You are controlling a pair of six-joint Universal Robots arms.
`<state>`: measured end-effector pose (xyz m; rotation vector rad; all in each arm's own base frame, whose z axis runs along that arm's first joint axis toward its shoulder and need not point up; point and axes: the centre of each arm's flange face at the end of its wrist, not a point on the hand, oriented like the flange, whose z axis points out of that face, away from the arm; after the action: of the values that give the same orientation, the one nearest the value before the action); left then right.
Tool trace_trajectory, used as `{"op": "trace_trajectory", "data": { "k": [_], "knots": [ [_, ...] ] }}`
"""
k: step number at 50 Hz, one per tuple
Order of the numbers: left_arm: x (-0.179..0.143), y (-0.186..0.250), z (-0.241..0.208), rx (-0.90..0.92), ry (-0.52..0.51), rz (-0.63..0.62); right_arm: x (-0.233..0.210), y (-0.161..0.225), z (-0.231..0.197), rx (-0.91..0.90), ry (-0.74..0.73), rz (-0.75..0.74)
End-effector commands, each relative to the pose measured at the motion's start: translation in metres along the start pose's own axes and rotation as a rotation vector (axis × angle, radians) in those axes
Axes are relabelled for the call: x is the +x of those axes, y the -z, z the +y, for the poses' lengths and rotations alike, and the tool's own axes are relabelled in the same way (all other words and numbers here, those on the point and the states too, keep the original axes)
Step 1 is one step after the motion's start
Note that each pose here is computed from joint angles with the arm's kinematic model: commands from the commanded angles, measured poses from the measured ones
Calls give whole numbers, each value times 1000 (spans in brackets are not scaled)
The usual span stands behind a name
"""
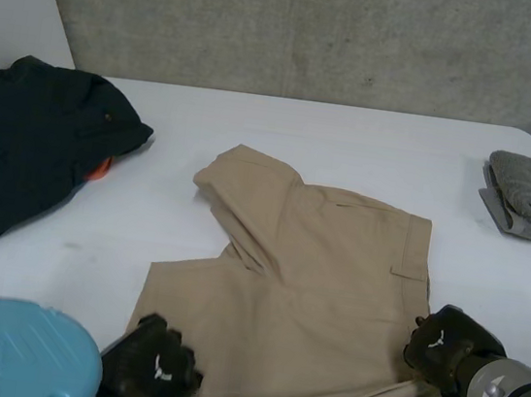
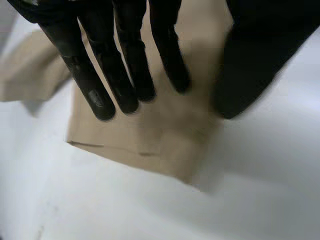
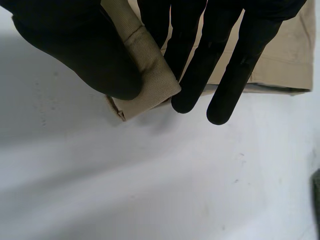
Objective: Fold the laundry.
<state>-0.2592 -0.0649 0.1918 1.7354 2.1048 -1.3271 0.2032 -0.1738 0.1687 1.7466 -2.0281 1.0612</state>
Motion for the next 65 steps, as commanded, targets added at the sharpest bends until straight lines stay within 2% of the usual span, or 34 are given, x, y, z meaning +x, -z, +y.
{"op": "trace_trajectory", "data": {
  "k": [1,5,9,12,16,20,26,37,47,65],
  "knots": [
    [-44,-12,-17,86,126,-165,12,-7,-2,32,-37,73],
    [-70,-28,-20,134,185,-256,15,-9,-4,50,-39,105],
    [-96,-51,-17,185,235,-282,16,-11,-5,65,-62,121],
    [-112,-82,-8,226,272,-221,16,-11,-6,74,-85,121],
    [-116,-124,0,257,333,-99,15,-12,-8,92,-99,114],
    [-121,-155,2,262,372,-71,14,-14,-9,103,-107,112],
    [-127,-206,8,263,375,-72,13,-15,-10,113,-120,118],
    [-149,-237,-12,428,352,-190,8,-16,-6,106,-133,108],
    [-140,-262,-9,427,341,-171,8,-17,-6,108,-133,110],
    [-136,-283,-5,432,337,-174,5,-24,-3,95,-138,95]
  ]
}}
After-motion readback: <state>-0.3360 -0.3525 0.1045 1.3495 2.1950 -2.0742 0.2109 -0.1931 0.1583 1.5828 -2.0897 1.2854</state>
